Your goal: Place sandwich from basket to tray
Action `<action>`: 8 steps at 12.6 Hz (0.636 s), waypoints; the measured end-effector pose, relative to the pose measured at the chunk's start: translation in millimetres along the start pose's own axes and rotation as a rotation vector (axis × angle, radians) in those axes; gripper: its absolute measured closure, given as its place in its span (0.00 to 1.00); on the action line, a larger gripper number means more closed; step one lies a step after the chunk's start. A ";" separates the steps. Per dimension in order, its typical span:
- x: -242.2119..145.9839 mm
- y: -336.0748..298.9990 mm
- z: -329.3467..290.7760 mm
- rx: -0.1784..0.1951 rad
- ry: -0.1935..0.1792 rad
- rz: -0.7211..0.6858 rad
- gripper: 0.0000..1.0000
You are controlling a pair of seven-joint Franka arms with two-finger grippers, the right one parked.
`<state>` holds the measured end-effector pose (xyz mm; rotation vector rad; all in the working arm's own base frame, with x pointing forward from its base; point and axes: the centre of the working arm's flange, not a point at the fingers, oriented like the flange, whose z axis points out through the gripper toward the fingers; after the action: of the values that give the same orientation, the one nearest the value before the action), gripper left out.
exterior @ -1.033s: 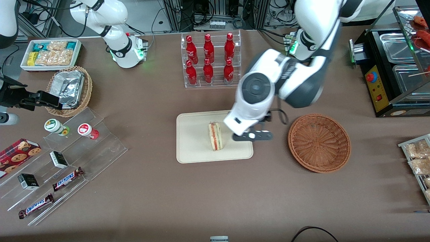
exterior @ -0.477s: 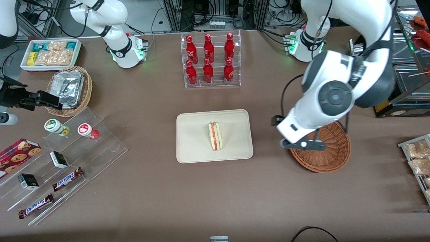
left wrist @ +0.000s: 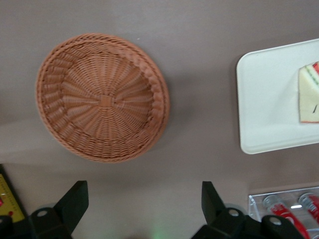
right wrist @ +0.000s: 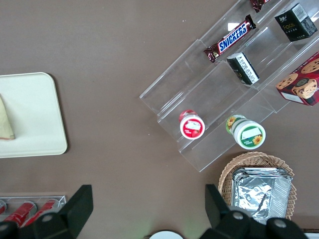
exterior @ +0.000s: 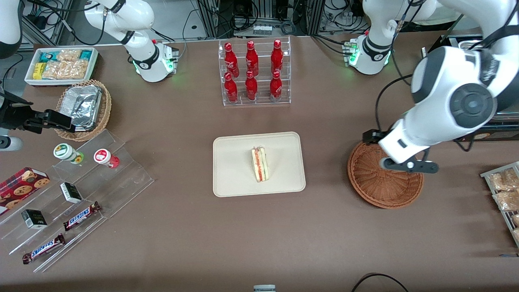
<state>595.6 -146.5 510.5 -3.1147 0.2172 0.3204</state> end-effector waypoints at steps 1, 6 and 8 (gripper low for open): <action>-4.7 -15.5 -4.2 -0.004 0.004 0.000 0.00; -33.3 -50.6 -34.0 -0.012 0.023 -0.022 0.00; -45.3 -62.6 -43.2 -0.014 0.021 -0.034 0.00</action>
<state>569.0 -79.1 561.4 -3.1333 0.1624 0.2897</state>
